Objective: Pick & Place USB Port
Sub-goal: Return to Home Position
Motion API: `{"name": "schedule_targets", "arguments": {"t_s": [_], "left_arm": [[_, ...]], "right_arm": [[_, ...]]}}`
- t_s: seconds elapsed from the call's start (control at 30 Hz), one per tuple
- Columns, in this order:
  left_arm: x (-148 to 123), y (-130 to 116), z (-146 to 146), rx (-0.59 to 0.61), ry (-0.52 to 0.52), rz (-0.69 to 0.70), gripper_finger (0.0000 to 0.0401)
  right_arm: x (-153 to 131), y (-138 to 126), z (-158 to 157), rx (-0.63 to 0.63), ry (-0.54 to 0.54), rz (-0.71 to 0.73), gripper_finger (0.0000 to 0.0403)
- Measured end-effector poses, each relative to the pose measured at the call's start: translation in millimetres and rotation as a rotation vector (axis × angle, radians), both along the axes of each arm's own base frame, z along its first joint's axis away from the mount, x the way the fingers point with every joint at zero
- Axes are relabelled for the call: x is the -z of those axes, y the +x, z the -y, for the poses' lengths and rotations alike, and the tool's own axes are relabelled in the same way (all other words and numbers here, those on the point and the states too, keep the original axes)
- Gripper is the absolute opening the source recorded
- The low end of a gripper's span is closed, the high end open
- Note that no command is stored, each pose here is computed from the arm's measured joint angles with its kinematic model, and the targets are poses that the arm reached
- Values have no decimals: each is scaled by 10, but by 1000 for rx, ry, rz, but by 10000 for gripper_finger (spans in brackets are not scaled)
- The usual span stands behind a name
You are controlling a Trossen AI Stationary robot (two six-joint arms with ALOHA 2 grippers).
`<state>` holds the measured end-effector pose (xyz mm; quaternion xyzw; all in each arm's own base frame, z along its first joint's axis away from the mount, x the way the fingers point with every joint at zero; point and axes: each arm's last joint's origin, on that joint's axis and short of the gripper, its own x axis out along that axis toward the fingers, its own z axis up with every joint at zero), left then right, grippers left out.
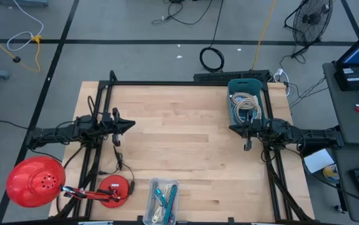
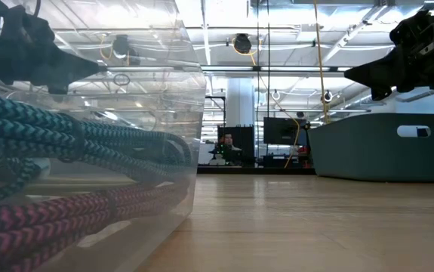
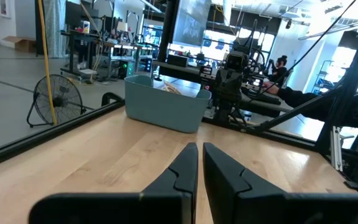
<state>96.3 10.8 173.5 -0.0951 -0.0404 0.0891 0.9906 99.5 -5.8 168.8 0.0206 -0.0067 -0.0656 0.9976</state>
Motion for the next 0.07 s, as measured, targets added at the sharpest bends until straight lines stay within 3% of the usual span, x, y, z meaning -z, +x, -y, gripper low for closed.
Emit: {"name": "schedule_targets", "arguments": {"t_s": [0.07], "left_arm": [[0,0,0,0,0,0,26]], "right_arm": [[1,0,0,0,0,0,0]]}}
